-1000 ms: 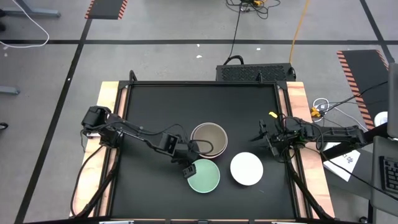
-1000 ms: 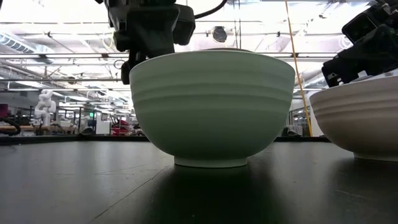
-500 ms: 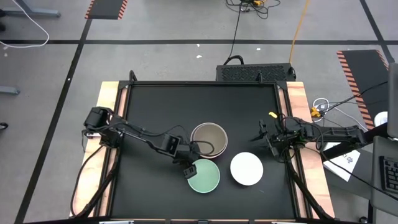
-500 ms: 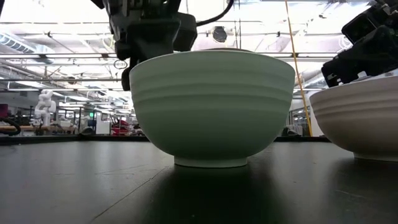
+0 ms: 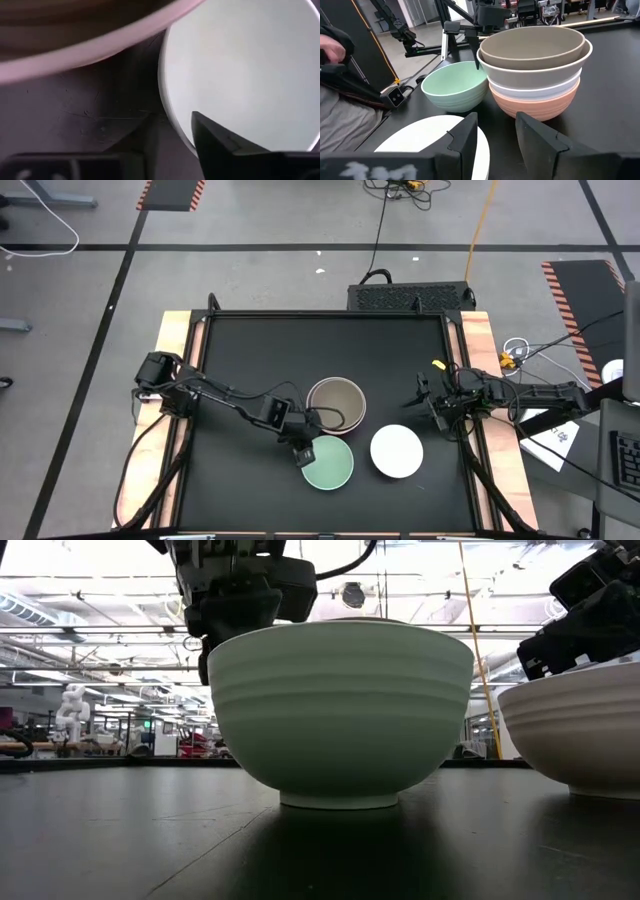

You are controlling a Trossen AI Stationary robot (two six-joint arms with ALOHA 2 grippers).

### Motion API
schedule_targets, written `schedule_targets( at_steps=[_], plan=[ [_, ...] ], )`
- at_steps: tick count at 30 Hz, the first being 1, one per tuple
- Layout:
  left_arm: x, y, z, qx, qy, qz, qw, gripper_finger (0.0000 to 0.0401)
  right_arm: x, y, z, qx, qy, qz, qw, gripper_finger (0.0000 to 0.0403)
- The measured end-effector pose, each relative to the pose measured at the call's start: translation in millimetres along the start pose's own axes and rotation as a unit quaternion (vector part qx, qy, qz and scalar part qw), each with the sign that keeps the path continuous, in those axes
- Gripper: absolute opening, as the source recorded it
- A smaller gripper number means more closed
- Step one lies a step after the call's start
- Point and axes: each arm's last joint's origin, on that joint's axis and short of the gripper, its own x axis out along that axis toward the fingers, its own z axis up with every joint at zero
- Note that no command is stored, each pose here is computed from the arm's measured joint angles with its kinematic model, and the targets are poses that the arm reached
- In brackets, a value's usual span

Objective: Nest bowls inside each other
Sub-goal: Stack the light green bowl on the dark gray bowl

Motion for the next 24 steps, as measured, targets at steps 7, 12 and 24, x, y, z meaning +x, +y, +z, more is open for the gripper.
schedule_targets(
  at_steps=[7, 12, 24],
  plan=[
    [0, 0, -1, 0.029, 0.008, -0.01, 0.999, 0.0024, 0, 0, 0, 0.002, 0.0, 0.0, 1.0, 0.0125],
    [1, -2, -3, 0.049, 0.019, -0.025, 0.998, 0.0012, 0, 0, 0, 0.002, 0.0, 0.0, 1.0, 0.0125],
    [1, -17, -5, 0.09, -0.002, -0.058, 0.994, 0.0006, 0, 0, 0, 0.002, 0.0, 0.0, 1.0, 0.0125]
  ],
)
